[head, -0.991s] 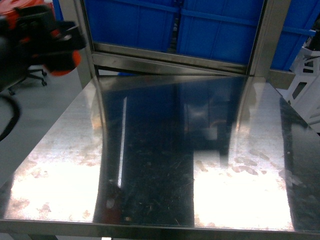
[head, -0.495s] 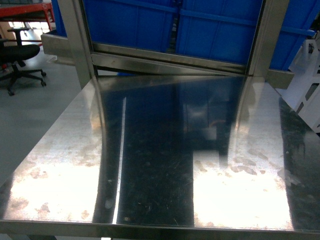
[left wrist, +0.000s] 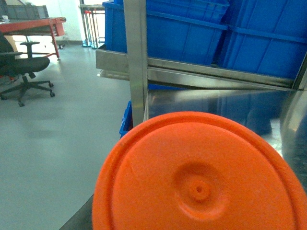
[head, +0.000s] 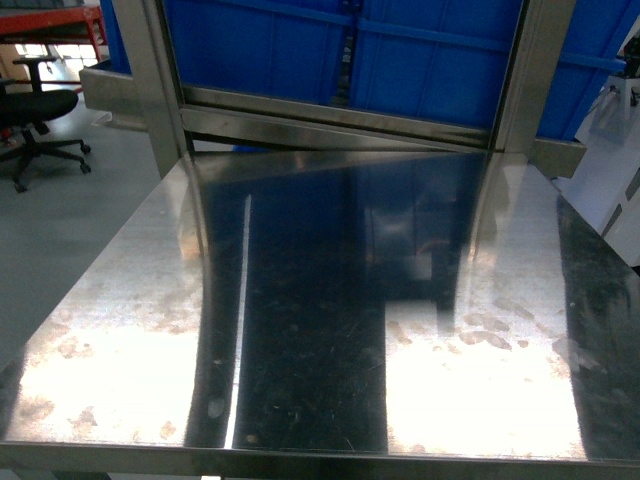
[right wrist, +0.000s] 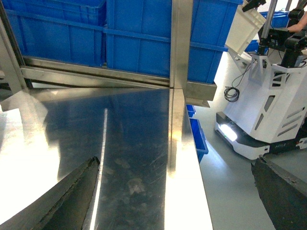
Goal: Pick capacitor and pack into box
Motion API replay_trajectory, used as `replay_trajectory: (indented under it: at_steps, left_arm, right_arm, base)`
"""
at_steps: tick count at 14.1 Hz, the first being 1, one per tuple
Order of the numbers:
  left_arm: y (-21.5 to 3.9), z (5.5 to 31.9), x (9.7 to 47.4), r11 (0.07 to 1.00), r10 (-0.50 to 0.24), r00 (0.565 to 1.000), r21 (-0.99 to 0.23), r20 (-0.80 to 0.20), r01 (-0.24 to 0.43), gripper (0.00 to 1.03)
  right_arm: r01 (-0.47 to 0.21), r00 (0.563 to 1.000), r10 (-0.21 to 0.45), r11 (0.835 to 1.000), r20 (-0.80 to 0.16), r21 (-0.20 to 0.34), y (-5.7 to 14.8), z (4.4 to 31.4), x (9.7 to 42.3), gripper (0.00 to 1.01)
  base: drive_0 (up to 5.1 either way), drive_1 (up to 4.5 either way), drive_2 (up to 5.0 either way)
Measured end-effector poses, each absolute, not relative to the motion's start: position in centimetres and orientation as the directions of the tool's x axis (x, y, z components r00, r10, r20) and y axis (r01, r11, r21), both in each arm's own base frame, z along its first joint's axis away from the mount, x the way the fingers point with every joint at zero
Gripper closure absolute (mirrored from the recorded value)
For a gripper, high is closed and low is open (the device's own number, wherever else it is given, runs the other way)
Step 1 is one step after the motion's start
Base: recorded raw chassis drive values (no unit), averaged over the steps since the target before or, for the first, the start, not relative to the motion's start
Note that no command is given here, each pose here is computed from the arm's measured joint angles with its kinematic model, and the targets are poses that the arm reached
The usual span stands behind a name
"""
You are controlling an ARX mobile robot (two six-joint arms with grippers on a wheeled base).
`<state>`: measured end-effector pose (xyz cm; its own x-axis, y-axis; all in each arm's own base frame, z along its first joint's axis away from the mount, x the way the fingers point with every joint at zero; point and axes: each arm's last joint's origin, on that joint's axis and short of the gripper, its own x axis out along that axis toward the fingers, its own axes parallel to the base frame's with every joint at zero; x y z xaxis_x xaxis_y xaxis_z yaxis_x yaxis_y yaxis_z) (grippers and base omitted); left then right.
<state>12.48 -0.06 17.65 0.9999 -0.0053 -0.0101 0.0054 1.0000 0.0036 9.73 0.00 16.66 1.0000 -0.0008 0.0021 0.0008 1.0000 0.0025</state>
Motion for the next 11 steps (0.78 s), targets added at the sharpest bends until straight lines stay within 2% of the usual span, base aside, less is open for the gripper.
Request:
replay_trajectory:
  at_steps: [2,11]
  left_arm:
    - [0.0,17.3,12.0,1.000,-0.002,1.000,0.004,0.021,0.002,0.59]
    - [0.0,16.9,10.6,1.000,-0.001,1.000,0.003,-0.001,0.001,0.60]
  right_arm:
    - [0.000,1.000,0.000,1.000,0.002,0.002,0.0,16.7,9.7,0.03]
    - [0.000,1.000,0.000,1.000,0.002,0.002,0.0,16.7,9.7,0.03]
  base:
    - [0.0,0.00,0.0]
    - [0.0,0.00,0.0]
